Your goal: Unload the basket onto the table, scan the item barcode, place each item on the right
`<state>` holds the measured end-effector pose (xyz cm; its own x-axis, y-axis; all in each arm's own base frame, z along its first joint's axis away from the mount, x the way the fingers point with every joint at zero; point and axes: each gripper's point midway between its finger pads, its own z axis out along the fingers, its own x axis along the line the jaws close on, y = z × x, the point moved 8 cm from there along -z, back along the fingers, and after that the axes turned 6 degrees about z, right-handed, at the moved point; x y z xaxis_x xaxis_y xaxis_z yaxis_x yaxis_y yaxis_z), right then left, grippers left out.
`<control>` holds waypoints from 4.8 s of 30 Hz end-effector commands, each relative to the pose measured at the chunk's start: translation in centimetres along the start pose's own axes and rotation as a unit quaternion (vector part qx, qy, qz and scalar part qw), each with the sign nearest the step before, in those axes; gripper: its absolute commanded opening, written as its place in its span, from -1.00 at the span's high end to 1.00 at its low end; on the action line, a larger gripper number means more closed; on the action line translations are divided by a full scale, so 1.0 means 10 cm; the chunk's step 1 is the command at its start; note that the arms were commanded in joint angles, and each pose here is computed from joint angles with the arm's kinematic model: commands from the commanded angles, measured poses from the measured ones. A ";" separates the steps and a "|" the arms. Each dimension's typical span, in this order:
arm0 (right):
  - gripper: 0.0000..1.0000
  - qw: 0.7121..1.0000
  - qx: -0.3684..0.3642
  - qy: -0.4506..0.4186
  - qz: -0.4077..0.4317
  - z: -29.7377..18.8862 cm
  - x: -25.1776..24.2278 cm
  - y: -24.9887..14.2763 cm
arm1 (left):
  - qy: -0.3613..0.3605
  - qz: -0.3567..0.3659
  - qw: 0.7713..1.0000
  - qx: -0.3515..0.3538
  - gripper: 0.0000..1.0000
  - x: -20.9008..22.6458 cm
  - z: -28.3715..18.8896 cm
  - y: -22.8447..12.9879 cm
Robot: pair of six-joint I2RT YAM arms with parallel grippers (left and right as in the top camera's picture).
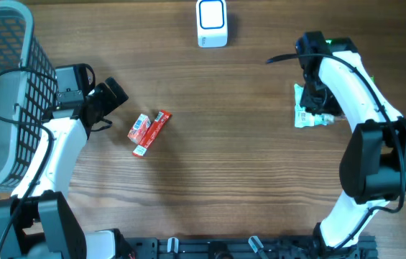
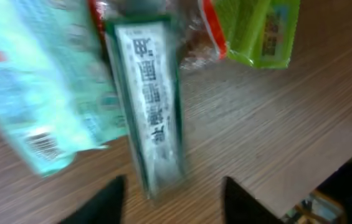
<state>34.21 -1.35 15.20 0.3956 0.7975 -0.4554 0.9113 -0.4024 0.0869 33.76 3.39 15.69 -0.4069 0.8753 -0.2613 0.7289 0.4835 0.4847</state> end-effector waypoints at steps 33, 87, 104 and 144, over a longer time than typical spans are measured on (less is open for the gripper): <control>-1.00 0.913 -0.076 0.401 -0.016 -0.85 -0.10 -0.27 | -0.100 0.243 0.956 0.130 -0.18 -0.14 -0.06 -0.52; 0.70 0.878 0.059 0.465 0.095 -0.58 1.49 -1.81 | -0.091 0.093 0.983 0.126 -0.11 -0.35 -0.03 -0.47; 0.88 0.825 -0.144 0.547 -0.001 -0.78 2.03 -1.61 | -0.025 0.096 0.990 0.103 -1.00 -0.22 0.00 -0.41; 0.92 0.825 -0.198 0.529 0.002 -0.78 1.98 -1.42 | -0.025 0.096 0.990 0.104 -1.00 -0.22 -0.01 -0.41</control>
<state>29.44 24.55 7.86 0.2865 0.7454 0.6019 0.7923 -0.5376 0.2885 31.57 -0.72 14.01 -0.2350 0.9431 -0.2351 0.8922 0.3053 0.3330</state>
